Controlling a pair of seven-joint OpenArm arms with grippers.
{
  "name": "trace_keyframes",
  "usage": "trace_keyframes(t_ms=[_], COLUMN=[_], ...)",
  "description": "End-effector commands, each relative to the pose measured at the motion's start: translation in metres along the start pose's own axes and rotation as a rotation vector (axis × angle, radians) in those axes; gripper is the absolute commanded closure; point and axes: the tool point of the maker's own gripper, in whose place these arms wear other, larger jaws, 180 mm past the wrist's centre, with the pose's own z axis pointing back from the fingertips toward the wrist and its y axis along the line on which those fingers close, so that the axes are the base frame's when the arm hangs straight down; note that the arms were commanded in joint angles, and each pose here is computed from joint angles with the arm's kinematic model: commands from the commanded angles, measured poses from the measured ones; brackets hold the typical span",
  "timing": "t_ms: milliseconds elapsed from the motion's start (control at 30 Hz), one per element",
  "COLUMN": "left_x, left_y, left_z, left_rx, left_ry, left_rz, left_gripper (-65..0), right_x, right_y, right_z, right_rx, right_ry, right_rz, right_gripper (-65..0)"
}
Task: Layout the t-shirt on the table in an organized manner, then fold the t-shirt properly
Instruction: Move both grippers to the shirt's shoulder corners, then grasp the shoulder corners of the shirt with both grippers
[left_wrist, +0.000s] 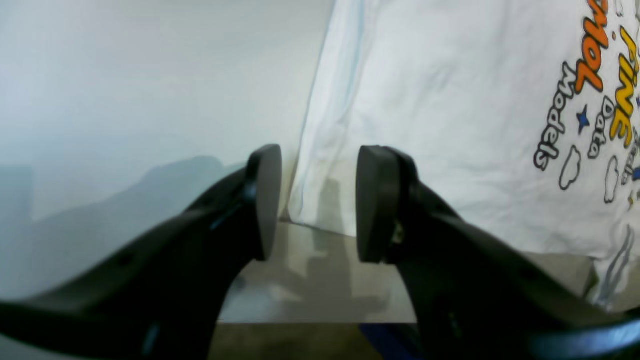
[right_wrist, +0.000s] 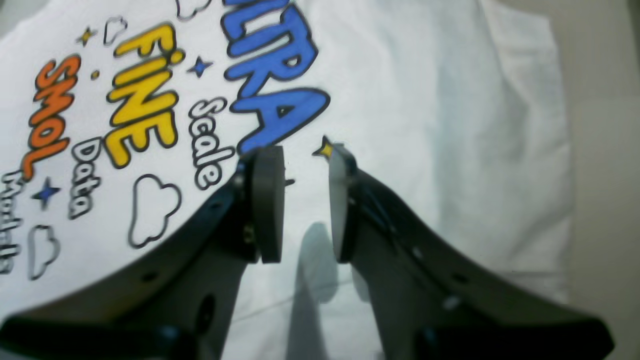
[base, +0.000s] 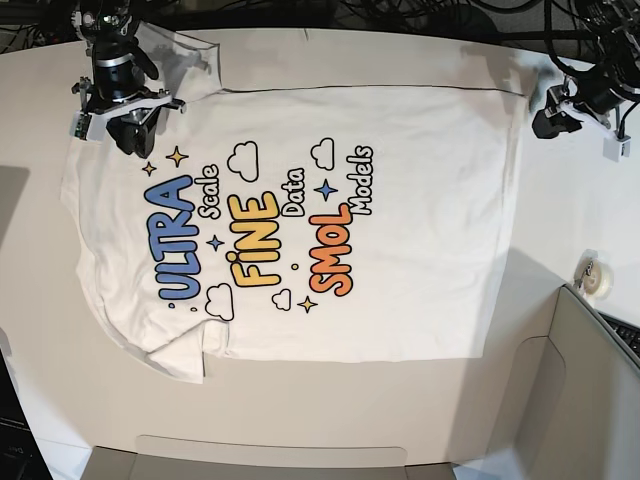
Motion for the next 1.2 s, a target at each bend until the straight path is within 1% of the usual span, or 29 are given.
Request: trace_keyframes(t_ms=[0, 133, 167, 267, 333, 600, 767, 867, 1067, 1167], left_x=[0.006, -0.011, -0.016, -0.019, -0.024, -0.04, -0.045, -0.059, -0.08, -0.091], left_y=[0.004, 0.019, 0.017, 0.014, 0.013, 0.002, 0.001, 0.007, 0.015, 0.011], left_z=[0.003, -0.007, -0.013, -0.028, -0.036, -0.052, -0.053, -0.049, -0.042, -0.044], left_rx=[0.001, 0.0, -0.013, -0.034, -0.043, -0.071, -0.075, -0.059, -0.035, -0.042], left_ry=[-0.011, 0.036, 0.058, 0.068, 0.075, 0.136, 0.156, 0.185, 0.23, 0.266], left_rz=[0.0, 0.08, 0.086, 0.104, 0.112, 0.102, 0.097, 0.106, 0.12, 0.109], left_gripper=[-24.8, -24.8, -24.8, -24.8, -24.8, -24.7, -24.7, -24.7, -24.7, -24.6], right_x=[0.009, 0.011, 0.012, 0.016, 0.017, 0.023, 0.02, 0.016, 0.002, -0.005], right_y=[0.0, -0.024, -0.031, -0.048, -0.057, -0.091, -0.113, -0.126, -0.135, -0.138], right_z=[0.004, 0.015, 0.019, 0.031, 0.036, 0.054, 0.063, 0.066, 0.066, 0.066], right_rx=[0.011, -0.024, -0.037, -0.061, -0.075, -0.173, -0.236, -0.27, -0.294, -0.3], right_ry=[-0.034, -0.032, -0.036, -0.05, -0.057, -0.075, -0.07, -0.062, -0.03, -0.008], right_rz=[-0.003, -0.065, -0.089, -0.176, -0.212, -0.198, -0.194, -0.199, -0.218, -0.226], right_gripper=[-16.1, -16.1, -16.1, -16.1, -16.1, -16.1, -16.1, -16.1, -16.1, -16.1])
